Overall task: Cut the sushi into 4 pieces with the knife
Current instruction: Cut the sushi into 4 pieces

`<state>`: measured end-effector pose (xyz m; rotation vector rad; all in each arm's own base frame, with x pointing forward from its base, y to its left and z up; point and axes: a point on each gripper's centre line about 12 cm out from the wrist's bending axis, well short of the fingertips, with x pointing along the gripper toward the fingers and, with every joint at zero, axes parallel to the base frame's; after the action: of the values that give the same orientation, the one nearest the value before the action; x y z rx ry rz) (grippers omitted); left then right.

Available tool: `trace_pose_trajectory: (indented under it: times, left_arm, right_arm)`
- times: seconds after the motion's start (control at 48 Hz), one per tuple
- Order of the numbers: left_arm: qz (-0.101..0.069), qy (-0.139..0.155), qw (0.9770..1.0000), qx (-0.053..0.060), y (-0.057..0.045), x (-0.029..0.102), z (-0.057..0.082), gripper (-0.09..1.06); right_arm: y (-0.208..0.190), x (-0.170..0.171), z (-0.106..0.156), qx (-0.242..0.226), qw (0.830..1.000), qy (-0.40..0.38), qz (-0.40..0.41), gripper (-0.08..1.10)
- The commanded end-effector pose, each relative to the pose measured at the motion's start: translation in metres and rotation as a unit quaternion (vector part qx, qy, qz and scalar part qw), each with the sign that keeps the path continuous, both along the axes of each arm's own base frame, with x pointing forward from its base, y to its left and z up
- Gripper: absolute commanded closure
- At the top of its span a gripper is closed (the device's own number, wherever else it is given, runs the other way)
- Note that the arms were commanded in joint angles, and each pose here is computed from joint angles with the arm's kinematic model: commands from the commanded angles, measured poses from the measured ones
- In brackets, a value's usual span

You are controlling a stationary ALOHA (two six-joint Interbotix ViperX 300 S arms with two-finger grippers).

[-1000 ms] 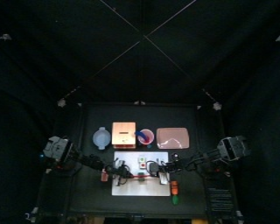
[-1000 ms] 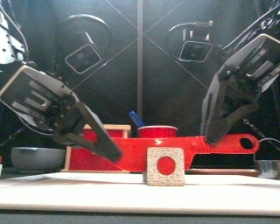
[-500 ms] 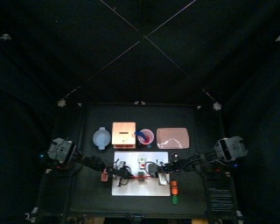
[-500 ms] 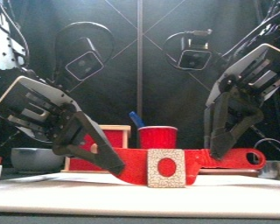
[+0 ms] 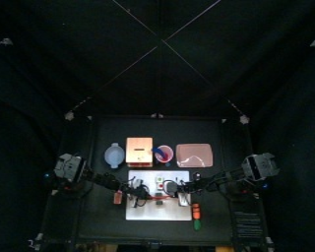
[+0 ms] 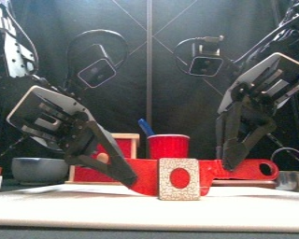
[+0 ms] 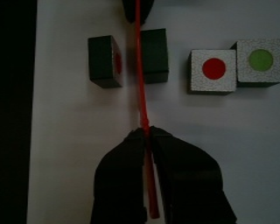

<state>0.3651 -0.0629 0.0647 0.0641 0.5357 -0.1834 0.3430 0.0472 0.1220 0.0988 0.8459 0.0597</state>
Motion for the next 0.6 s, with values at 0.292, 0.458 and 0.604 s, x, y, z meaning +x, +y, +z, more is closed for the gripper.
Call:
trace_pose_trajectory:
  times: [0.292, 0.458, 0.604]
  left_arm:
    - [0.005, -0.029, 0.9995, 0.006, 0.01, 0.009, 0.023, 0.71]
    - [-0.014, -0.051, 0.9985, 0.013, 0.007, 0.007, 0.041, 0.68]
    - [-0.026, -0.075, 0.9968, 0.015, 0.003, 0.005, 0.06, 0.6]
  right_arm:
    - [-0.01, 0.015, 0.023, -0.001, 1.0, -0.027, -0.011, 0.77]
    - [-0.009, 0.017, 0.035, -0.004, 0.999, -0.033, -0.008, 0.77]
    - [-0.01, 0.016, 0.052, -0.005, 0.999, -0.054, -0.005, 0.77]
